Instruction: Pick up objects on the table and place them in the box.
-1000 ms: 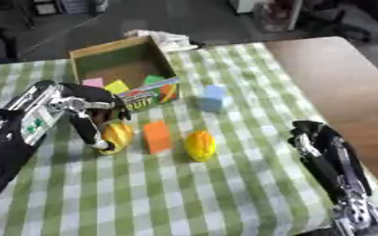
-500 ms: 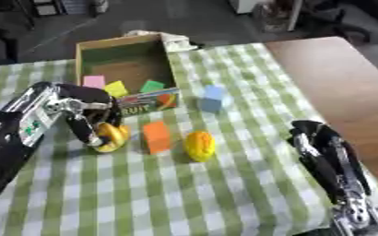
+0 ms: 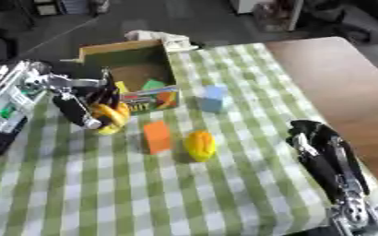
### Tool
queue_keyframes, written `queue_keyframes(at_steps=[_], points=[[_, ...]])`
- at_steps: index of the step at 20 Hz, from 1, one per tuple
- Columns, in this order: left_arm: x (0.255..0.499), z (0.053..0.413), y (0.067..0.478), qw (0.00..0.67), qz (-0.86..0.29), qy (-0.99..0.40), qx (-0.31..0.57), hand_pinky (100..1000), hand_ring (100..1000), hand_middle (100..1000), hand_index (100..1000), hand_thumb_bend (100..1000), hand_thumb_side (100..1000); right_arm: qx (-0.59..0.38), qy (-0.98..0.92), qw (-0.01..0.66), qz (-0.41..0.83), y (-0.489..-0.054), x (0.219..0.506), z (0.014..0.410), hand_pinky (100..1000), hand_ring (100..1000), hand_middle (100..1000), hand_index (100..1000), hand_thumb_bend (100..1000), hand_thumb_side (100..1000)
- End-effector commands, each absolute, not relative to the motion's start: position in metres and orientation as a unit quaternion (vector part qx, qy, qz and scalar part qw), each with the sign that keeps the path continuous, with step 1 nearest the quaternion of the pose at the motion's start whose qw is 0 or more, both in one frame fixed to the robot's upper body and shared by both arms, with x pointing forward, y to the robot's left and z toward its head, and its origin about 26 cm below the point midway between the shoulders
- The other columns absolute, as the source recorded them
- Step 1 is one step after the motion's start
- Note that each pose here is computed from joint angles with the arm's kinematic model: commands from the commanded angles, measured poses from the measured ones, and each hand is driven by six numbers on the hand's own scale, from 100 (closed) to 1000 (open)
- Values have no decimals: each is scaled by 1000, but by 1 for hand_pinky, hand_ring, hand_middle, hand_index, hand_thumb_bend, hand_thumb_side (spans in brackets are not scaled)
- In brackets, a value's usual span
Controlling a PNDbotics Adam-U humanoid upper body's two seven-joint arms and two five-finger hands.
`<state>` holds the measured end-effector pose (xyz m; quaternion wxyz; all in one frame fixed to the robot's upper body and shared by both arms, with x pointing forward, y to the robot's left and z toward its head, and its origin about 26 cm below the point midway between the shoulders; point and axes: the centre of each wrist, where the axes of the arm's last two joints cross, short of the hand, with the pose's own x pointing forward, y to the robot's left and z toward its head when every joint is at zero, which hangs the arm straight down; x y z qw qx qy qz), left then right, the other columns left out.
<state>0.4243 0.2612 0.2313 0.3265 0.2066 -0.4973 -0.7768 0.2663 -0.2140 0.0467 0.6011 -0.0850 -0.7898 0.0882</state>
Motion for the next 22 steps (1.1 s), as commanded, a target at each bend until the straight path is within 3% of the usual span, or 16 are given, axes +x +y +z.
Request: queue_keyframes(at_steps=[1, 10, 14, 17, 19, 22], points=[[434, 253, 275, 335, -748, -509, 261, 243, 397, 442, 656, 278, 132, -90, -794, 595, 91, -217, 268, 51, 643, 587, 577, 693, 100, 534], [478, 210, 275, 388, -639, -537, 389, 246, 416, 469, 681, 298, 119, -83, -793, 596, 91, -214, 268, 51, 643, 587, 577, 693, 100, 534], [483, 197, 276, 386, -596, -556, 432, 457, 555, 602, 825, 396, 132, -81, -794, 596, 91, -214, 268, 51, 643, 587, 577, 693, 100, 535], [483, 192, 278, 381, -599, -552, 438, 603, 676, 721, 892, 489, 348, -81, -794, 596, 92, -214, 268, 51, 643, 587, 577, 693, 100, 535], [482, 193, 281, 380, -604, -549, 435, 655, 717, 763, 911, 512, 435, -82, -794, 596, 91, -214, 268, 51, 643, 587, 577, 693, 100, 535], [478, 202, 284, 368, -606, -560, 428, 641, 696, 744, 897, 488, 391, -84, -794, 596, 90, -215, 268, 51, 643, 587, 576, 693, 100, 535]])
